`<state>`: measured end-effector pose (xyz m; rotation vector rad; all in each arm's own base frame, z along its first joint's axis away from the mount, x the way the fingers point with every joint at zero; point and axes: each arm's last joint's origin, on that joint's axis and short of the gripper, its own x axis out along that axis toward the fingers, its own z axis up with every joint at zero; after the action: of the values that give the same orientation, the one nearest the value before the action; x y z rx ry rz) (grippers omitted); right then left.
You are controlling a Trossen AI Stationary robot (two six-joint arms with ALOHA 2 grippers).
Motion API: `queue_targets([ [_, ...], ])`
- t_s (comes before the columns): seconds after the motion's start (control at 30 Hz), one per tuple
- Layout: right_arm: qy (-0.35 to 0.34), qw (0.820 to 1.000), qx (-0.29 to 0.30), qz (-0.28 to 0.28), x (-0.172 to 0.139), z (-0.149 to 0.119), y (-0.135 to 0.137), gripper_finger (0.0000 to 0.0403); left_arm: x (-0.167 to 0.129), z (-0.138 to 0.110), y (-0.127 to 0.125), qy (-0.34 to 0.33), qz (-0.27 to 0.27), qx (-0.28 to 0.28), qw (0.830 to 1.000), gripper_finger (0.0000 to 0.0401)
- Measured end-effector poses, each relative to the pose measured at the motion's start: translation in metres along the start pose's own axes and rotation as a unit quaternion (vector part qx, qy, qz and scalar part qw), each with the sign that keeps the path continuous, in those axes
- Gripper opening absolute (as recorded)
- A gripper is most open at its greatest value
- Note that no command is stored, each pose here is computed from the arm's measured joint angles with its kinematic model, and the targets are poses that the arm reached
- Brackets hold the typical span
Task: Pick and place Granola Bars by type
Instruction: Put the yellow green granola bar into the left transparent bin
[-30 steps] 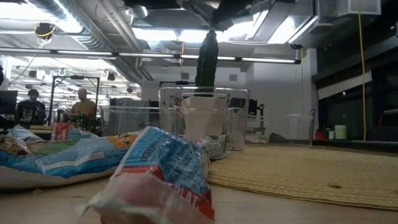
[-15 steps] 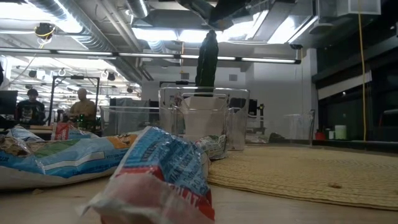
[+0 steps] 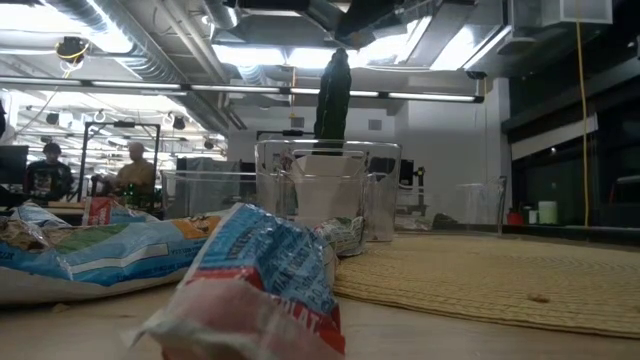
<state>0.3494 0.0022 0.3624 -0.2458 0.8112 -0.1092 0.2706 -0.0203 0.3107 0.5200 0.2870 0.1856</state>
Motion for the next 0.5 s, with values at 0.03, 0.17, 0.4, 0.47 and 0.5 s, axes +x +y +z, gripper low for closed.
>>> queue_targets([
  [0.03,0.0,1.0,0.0,0.0,0.0,0.0,0.0,0.0039,0.0,0.0,0.0,0.0,0.0,0.0,1.0,0.0093],
  [0.17,0.0,1.0,-0.001,0.0,0.0,0.0,0.0,0.004,0.0,0.0,0.0,0.0,0.0,0.003,1.0,0.0051],
  [0.4,0.015,1.0,-0.013,0.008,-0.008,0.0,0.004,0.0072,0.0,0.0,0.0,0.0,0.0,0.004,1.0,0.0029],
  [0.47,0.019,1.0,-0.017,0.008,-0.014,0.002,0.006,0.0095,0.0,0.0,0.0,0.0,0.0,0.004,1.0,0.0031],
  [0.5,0.02,1.0,-0.019,0.005,-0.017,0.004,0.007,0.0106,0.0,0.0,0.0,0.0,0.0,0.004,1.0,0.0032],
])
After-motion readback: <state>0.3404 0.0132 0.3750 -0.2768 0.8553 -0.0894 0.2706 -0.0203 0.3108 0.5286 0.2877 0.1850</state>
